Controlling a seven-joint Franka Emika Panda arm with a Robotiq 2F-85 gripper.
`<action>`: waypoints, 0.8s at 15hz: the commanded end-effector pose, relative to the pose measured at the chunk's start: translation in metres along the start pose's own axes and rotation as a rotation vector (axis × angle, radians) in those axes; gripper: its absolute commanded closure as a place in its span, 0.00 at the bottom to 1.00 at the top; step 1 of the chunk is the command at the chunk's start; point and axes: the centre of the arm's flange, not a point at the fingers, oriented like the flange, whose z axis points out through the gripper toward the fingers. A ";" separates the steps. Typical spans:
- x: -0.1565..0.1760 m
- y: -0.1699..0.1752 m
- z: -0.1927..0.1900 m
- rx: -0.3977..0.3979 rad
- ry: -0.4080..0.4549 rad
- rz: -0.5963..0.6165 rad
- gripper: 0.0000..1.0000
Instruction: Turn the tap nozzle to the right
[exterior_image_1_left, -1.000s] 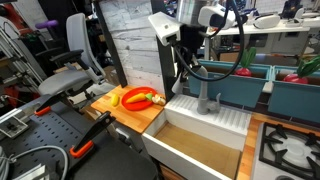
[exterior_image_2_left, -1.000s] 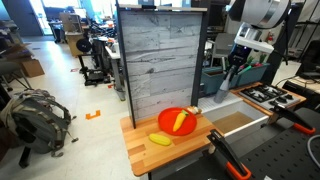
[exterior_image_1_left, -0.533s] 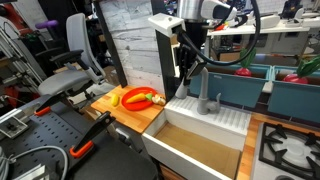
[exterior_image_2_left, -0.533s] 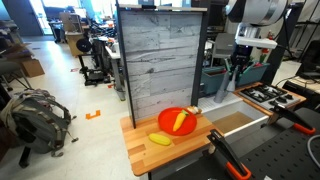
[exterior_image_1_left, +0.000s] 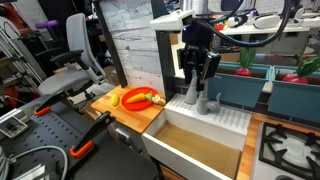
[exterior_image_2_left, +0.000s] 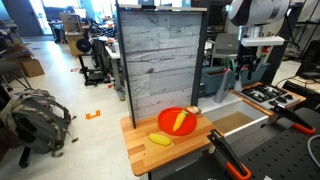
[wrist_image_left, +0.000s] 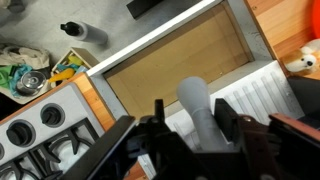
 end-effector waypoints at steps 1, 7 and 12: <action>-0.007 0.050 -0.026 -0.108 -0.019 -0.025 0.12; -0.035 0.061 -0.036 -0.082 -0.050 -0.162 0.00; -0.090 0.059 -0.059 -0.019 -0.023 -0.303 0.00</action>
